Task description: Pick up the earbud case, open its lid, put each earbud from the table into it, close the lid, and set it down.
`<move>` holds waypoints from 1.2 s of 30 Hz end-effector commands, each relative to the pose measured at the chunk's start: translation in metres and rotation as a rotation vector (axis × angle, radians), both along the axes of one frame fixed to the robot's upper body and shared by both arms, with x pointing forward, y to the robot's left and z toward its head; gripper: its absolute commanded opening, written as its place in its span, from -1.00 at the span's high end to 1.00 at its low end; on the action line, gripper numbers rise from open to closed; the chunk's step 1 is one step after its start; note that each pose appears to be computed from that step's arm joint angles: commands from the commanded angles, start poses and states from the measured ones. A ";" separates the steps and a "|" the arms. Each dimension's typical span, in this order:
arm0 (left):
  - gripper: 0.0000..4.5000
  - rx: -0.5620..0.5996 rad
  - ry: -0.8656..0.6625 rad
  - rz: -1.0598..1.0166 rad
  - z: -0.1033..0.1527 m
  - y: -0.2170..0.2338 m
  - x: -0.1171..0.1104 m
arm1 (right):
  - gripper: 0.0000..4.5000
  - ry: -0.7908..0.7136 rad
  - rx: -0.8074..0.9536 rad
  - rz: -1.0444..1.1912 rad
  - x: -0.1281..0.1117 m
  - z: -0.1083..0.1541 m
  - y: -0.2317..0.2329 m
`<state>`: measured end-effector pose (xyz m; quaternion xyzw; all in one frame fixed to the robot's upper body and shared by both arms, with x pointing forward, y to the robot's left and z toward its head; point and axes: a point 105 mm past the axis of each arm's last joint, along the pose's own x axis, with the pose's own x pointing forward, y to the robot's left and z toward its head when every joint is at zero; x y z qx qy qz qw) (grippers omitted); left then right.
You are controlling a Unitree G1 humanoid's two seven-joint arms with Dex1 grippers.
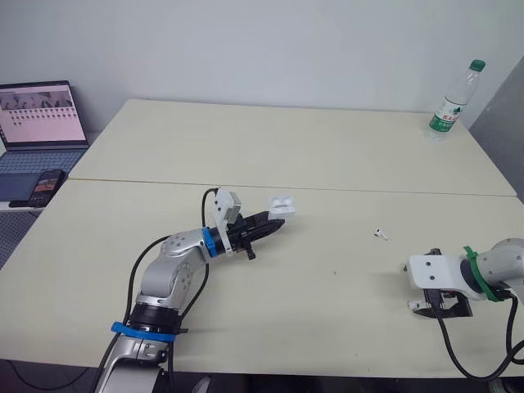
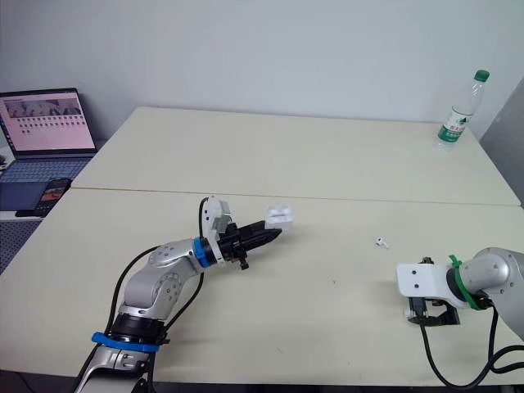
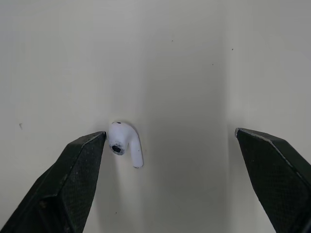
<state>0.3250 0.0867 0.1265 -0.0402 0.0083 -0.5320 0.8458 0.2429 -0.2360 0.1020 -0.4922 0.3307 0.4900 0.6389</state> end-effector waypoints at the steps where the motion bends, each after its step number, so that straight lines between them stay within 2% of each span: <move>1: 0.65 -0.004 -0.063 -0.015 0.014 -0.004 -0.002 | -0.99 -0.035 -0.007 0.013 0.005 0.007 0.002; 20: 0.65 -0.004 -0.058 -0.022 0.011 -0.004 -0.002 | -0.99 -0.085 0.010 0.010 0.012 0.019 0.008; 36: 0.65 -0.004 -0.058 -0.023 0.009 -0.004 0.000 | -0.99 -0.105 -0.058 -0.065 0.015 0.024 -0.009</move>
